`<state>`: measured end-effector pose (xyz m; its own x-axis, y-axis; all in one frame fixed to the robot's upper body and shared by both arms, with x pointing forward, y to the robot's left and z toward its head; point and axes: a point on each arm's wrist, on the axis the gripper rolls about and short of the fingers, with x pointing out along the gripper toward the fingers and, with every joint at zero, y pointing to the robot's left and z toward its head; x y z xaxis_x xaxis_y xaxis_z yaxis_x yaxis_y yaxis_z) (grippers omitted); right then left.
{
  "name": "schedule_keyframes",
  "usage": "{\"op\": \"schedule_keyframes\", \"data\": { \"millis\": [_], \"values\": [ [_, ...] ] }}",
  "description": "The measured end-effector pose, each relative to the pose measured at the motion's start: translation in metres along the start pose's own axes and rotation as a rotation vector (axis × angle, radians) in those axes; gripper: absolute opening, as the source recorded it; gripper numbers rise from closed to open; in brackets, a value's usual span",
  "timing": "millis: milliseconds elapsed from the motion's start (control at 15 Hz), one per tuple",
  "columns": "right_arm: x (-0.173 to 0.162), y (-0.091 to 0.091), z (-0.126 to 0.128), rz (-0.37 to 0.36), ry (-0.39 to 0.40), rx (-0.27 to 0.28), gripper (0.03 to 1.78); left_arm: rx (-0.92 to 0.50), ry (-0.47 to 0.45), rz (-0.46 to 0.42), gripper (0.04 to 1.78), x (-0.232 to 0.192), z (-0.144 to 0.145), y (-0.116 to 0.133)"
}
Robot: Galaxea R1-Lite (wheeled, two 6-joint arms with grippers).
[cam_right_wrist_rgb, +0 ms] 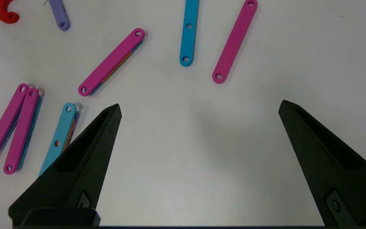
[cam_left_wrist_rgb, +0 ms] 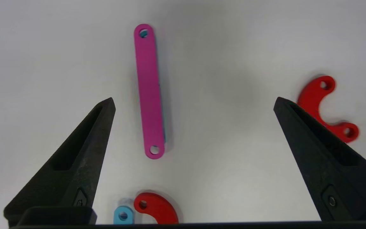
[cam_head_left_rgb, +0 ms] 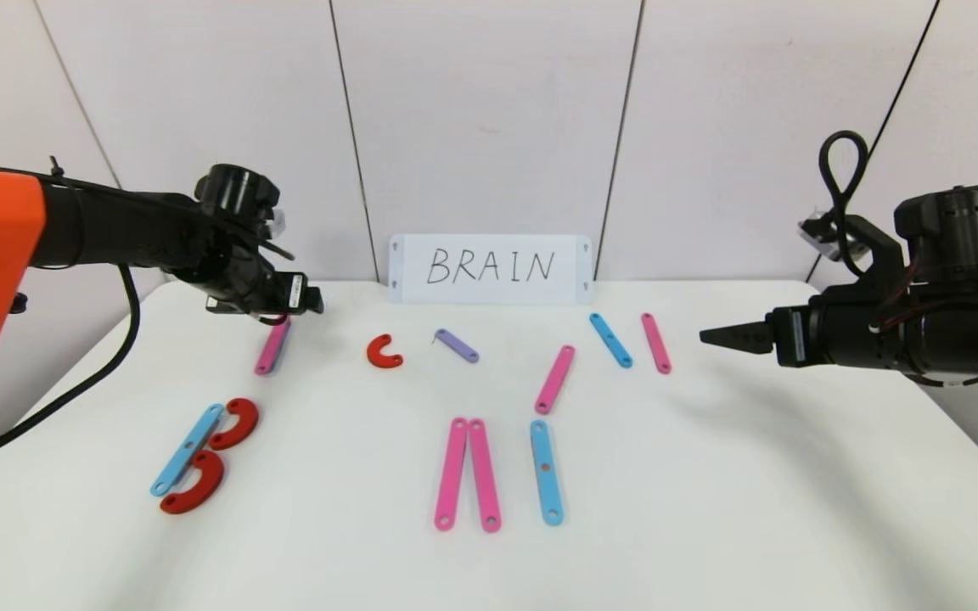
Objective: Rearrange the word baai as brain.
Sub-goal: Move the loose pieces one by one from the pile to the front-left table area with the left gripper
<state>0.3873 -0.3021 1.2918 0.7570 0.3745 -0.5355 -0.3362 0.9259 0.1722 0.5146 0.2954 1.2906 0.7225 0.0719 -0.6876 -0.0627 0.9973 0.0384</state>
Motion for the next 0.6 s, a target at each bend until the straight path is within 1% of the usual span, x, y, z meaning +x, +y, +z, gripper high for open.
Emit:
{"op": "schedule_keyframes", "data": {
  "millis": [333,600],
  "values": [
    [0.001,-0.001,0.000,-0.003,0.001,0.004,1.73,-0.043,0.072,0.057,1.74,0.040,-0.010,0.029],
    [0.002,-0.001,-0.001,-0.004,0.004,0.004,1.73,-0.053,0.115,0.068,1.74,0.061,-0.020,0.036]
  ]
}}
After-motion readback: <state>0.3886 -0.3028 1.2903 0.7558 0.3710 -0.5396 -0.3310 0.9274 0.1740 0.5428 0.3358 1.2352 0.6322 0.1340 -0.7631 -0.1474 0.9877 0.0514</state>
